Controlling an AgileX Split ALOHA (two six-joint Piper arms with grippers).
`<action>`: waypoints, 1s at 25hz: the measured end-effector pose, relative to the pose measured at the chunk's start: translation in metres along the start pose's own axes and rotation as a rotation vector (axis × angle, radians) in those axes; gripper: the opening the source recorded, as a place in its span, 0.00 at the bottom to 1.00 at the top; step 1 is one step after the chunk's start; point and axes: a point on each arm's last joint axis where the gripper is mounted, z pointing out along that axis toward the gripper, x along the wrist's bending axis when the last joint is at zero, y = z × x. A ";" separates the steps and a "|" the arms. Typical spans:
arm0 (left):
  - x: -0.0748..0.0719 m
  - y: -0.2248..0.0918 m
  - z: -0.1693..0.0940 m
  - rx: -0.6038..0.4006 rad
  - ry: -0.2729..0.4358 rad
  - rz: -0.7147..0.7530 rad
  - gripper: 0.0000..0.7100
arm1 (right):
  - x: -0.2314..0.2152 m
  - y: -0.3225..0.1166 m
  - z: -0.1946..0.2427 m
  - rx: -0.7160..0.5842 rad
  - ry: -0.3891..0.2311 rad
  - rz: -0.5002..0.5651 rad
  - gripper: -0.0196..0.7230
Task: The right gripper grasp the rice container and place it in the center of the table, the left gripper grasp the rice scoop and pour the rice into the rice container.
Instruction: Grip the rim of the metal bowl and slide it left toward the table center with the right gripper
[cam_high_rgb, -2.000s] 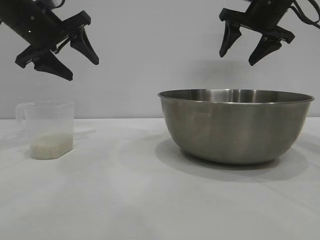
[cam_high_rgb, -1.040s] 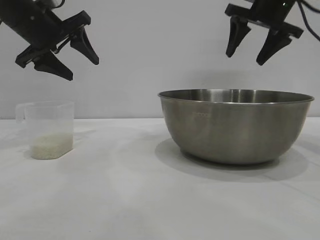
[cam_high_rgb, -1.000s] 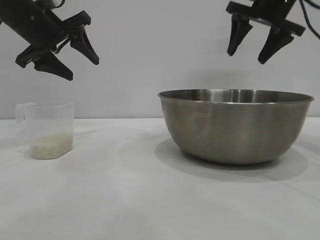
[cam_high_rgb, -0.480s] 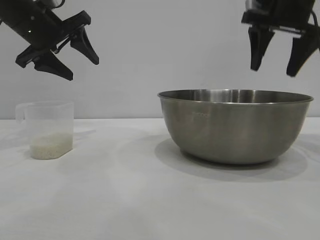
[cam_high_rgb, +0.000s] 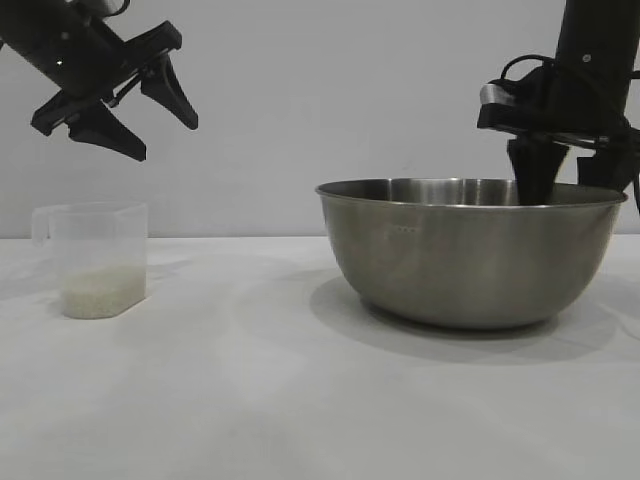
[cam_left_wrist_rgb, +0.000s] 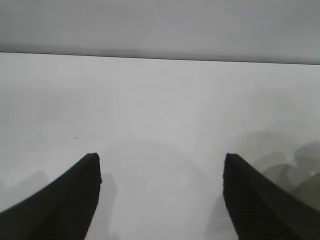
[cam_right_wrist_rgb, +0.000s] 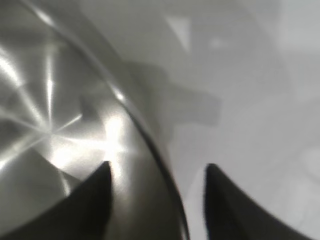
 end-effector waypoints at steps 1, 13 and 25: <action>0.000 0.000 0.000 0.000 0.000 0.000 0.71 | -0.001 0.000 0.002 0.006 0.000 0.001 0.17; 0.000 0.000 0.000 0.000 0.000 0.000 0.71 | 0.042 0.001 0.014 0.009 0.092 -0.094 0.03; 0.000 0.000 0.000 0.000 0.000 0.000 0.71 | 0.089 -0.004 0.023 0.031 0.139 -0.176 0.09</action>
